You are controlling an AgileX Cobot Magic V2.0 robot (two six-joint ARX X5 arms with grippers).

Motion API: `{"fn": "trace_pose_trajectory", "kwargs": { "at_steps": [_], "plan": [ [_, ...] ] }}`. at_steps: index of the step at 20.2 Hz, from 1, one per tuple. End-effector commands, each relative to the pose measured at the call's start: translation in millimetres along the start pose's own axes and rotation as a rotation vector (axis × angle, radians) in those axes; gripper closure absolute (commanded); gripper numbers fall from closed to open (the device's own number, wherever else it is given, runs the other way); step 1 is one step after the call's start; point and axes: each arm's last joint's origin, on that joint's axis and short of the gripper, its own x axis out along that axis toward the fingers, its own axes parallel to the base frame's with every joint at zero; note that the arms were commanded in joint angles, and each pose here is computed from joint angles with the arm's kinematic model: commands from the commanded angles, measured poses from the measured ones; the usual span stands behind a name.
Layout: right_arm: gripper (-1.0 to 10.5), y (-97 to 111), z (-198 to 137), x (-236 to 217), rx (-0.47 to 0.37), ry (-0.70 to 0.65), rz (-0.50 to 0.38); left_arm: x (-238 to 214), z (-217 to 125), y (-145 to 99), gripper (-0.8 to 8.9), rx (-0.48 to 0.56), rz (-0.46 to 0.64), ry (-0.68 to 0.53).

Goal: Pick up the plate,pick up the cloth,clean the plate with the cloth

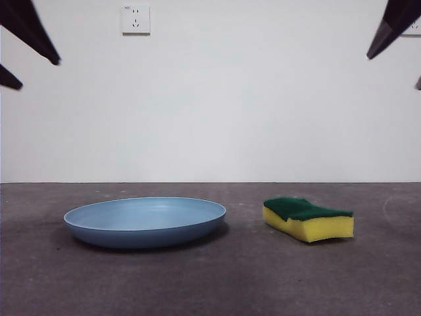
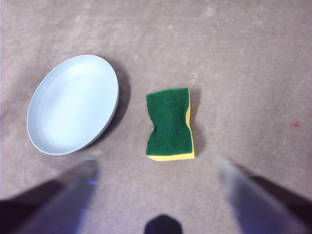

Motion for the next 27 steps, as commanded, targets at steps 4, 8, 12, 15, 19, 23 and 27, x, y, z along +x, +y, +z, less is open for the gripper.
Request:
{"fn": "trace_pose_trajectory", "kwargs": {
  "at_steps": [4,8,12,15,19,23,27],
  "plan": [
    [4.4,0,1,0,-0.008,-0.001,-0.003,60,19,15,4.36,-0.013,0.066,0.155],
    [4.4,0,1,0,-0.009,-0.001,-0.003,110,11,30,4.36,-0.045,0.086,0.286],
    [4.4,0,1,0,-0.008,-0.001,-0.003,145,-7,39,4.36,-0.057,0.114,0.388],
    [4.4,0,1,0,-0.008,-0.001,-0.003,162,-16,40,4.37,-0.043,0.131,0.417],
    [4.4,0,1,0,-0.008,-0.002,-0.003,177,-23,40,4.37,-0.029,0.138,0.434],
    [4.4,0,1,0,-0.008,-0.002,-0.003,185,-31,42,5.36,-0.03,0.147,0.471],
    [4.4,0,4,0,-0.019,-0.029,0.001,185,-29,42,8.21,0.0,0.138,0.457]
  ]
}}
